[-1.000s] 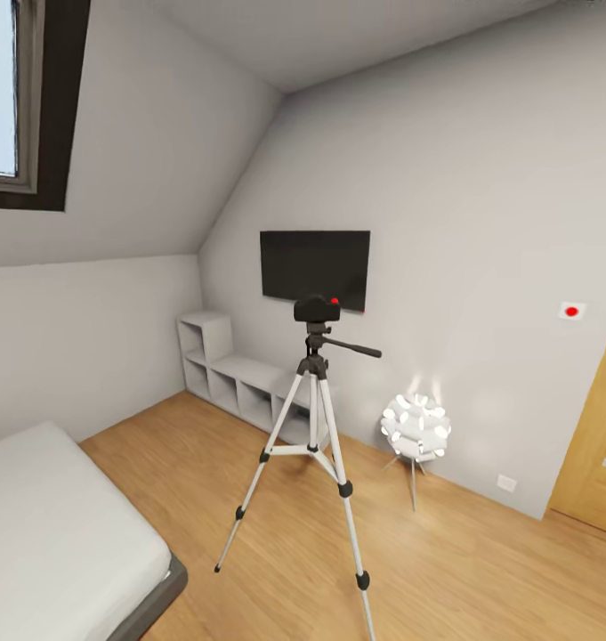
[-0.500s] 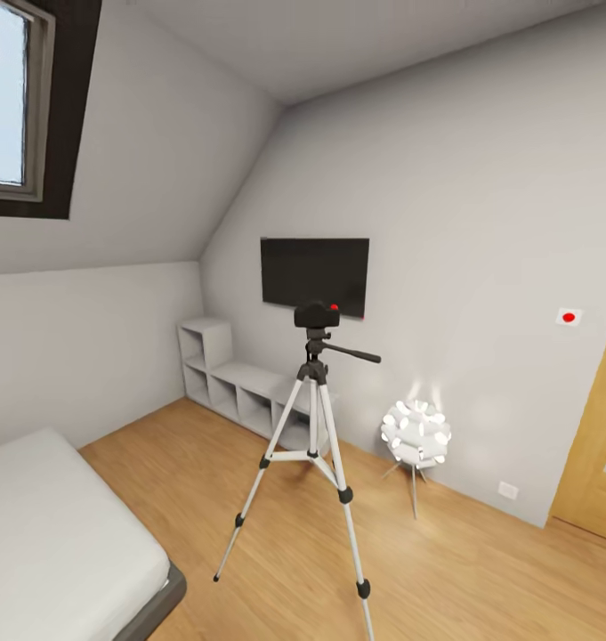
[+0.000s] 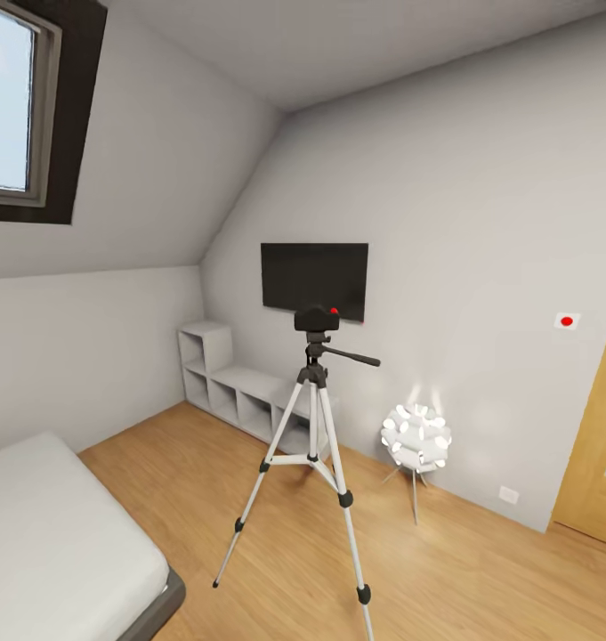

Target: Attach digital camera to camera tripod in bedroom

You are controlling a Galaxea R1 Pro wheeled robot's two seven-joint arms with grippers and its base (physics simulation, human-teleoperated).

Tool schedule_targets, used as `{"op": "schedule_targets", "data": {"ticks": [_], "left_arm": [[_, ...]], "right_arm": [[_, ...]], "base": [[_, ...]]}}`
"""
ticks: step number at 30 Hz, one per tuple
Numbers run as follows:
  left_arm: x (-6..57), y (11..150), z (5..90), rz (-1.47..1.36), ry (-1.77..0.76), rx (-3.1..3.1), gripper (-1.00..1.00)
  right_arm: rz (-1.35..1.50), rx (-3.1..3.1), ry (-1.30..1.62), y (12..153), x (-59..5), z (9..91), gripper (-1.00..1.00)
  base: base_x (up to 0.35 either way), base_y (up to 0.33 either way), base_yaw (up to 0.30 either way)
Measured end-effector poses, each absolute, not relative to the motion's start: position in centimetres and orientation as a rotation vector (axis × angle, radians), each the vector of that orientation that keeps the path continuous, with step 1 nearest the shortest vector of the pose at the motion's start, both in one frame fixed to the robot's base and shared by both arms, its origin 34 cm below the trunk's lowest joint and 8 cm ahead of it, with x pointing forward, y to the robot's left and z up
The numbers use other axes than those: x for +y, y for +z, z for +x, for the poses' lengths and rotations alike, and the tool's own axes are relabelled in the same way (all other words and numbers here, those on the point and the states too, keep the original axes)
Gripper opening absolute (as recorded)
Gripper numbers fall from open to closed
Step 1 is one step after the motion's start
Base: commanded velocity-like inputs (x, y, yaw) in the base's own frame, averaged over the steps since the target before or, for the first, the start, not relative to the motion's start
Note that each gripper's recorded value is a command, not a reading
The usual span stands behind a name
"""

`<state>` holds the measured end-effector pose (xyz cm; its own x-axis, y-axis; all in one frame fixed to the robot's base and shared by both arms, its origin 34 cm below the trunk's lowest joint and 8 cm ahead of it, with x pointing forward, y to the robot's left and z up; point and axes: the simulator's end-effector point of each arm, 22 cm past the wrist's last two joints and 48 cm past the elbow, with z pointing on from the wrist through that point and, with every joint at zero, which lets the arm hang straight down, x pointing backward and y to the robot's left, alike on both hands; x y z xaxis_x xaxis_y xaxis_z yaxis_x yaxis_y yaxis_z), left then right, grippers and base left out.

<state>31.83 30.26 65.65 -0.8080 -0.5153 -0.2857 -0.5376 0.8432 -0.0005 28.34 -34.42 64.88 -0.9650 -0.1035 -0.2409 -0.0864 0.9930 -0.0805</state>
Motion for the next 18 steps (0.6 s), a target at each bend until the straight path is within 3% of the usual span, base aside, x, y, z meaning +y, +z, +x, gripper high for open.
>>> {"op": "schedule_targets", "data": {"ticks": [18], "left_arm": [[30.25, 65.66, 31.86, -0.801, 0.116, 2.746, 1.00]], "right_arm": [[-0.160, 2.890, -0.098, 64.90, -34.48, 28.34, 1.00]], "base": [[0.000, 0.000, 0.000]]}}
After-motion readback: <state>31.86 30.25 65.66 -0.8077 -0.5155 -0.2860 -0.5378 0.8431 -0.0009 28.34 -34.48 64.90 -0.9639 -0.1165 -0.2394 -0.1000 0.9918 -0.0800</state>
